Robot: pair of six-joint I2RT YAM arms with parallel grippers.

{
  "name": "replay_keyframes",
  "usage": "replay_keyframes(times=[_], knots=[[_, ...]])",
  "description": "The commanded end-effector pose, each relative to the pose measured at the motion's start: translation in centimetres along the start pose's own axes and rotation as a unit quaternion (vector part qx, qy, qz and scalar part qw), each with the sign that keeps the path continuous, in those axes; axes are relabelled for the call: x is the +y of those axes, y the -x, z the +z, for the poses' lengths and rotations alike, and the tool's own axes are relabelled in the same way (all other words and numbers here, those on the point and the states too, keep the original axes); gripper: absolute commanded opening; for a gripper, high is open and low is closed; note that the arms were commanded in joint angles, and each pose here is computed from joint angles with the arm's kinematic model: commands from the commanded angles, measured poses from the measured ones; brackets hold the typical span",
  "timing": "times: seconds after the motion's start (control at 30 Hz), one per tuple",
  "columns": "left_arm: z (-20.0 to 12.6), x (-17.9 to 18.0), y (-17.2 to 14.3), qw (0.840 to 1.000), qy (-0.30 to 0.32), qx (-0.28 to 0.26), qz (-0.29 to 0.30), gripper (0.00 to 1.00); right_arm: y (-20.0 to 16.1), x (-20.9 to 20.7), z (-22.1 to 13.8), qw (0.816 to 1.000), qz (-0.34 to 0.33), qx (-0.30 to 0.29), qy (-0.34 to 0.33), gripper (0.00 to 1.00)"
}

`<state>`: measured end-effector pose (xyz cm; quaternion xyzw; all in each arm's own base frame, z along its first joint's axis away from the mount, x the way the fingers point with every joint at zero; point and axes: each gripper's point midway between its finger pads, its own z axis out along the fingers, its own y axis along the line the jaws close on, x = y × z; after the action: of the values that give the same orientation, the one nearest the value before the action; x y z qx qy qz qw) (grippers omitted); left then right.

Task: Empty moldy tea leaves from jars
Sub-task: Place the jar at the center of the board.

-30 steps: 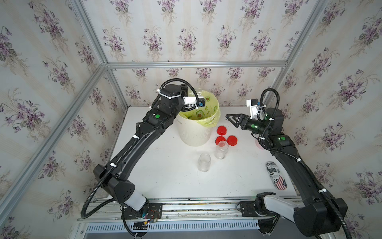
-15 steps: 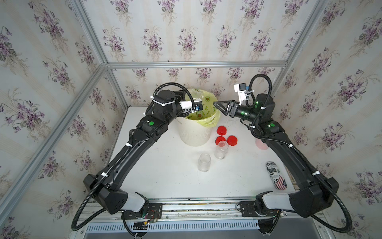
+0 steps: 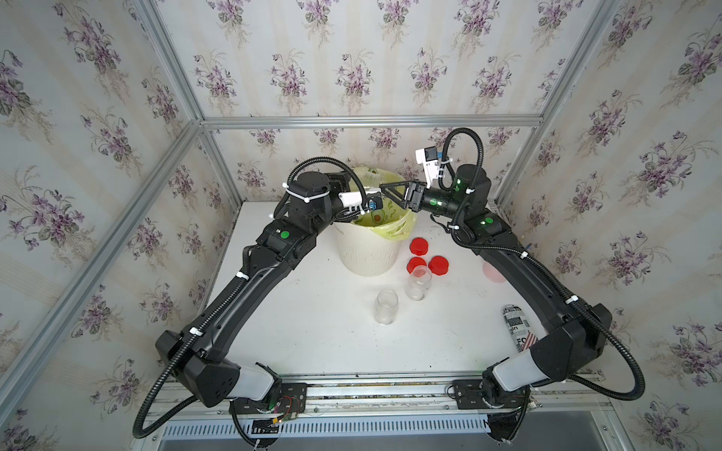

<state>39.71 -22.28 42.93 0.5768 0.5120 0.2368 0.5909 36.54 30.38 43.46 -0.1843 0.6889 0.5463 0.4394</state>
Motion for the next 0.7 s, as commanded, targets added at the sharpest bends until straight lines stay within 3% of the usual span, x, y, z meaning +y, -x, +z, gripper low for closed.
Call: replay_keyframes(times=[0.0,0.67], knots=[[-0.2,1.0,0.7,1.0,0.019,-0.015,-0.002,0.75,0.4,0.1,0.6,1.0,-0.004,-0.005,0.001,0.62],[-1.7,1.4,1.1,0.999,0.025,-0.028,-0.003,0.76,-1.2,0.2,3.8,0.999,-0.006,0.034,0.004,0.32]])
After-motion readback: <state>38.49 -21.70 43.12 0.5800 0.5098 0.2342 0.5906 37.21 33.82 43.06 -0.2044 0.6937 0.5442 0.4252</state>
